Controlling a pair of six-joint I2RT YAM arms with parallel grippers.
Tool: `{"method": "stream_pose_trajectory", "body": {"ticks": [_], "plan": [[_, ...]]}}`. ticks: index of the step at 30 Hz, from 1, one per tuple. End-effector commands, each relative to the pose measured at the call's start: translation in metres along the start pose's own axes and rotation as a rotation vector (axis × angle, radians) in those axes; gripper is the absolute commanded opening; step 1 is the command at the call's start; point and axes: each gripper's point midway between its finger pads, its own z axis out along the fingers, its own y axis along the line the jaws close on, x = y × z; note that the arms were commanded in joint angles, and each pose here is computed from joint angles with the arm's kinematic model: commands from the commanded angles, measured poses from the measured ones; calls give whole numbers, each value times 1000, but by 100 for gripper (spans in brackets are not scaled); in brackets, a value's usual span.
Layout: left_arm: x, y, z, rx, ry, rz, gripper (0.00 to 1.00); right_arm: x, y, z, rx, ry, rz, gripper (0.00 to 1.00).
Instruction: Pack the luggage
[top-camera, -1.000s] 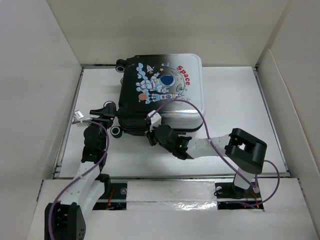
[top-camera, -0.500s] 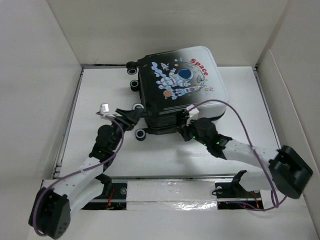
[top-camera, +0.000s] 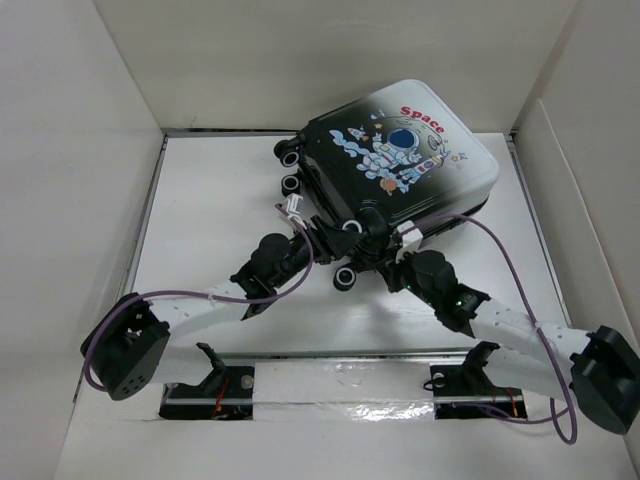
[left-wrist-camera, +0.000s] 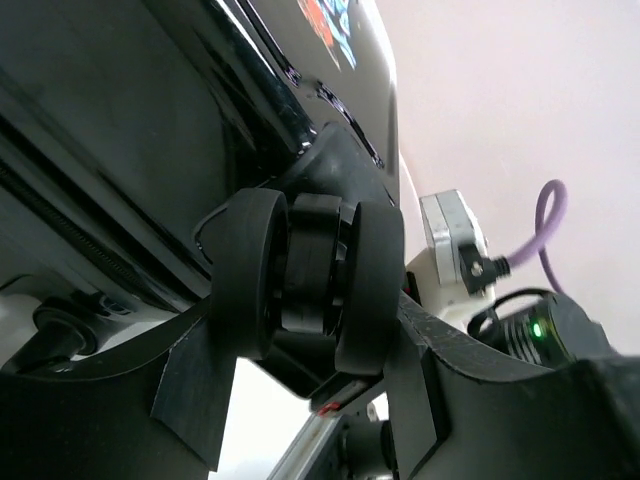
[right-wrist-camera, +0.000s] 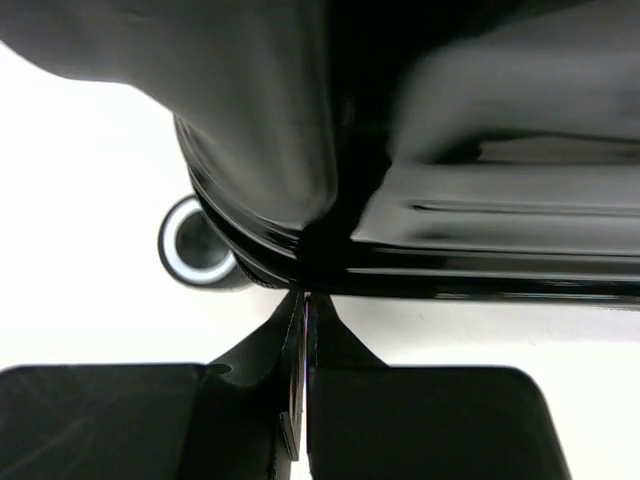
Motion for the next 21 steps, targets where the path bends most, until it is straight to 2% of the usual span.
{"method": "stream_pose_trajectory", "body": {"ticks": [1, 4, 6, 11, 13, 15, 18, 19, 20, 21], "plan": [[-26, -52, 16, 153, -32, 41, 0, -21, 106, -7, -368, -83, 25, 0], [-40, -63, 20, 175, -4, 46, 0, -24, 130, -1, -407, -90, -32, 0], [-33, -67, 20, 201, 52, 31, 0, -38, 140, 5, -411, -163, -25, 0], [-27, -81, 16, 261, 80, -77, 0, -72, 133, 38, -313, -414, 186, 0], [-24, -88, 17, 285, 76, -103, 0, -97, 143, 41, -342, -490, 233, 0], [-25, -93, 16, 302, 56, -140, 0, -102, 148, 49, -339, -499, 247, 0], [-34, -97, 12, 325, 3, -135, 0, -115, 166, 34, -375, -544, 243, 0], [-31, -89, 14, 286, 14, -115, 0, -101, 167, 29, -373, -509, 225, 0], [-39, -89, 15, 267, -5, -93, 2, -93, 159, 29, -336, -486, 227, 0], [-49, -92, 12, 261, -27, -62, 13, -93, 156, 18, -334, -483, 240, 0]]}}
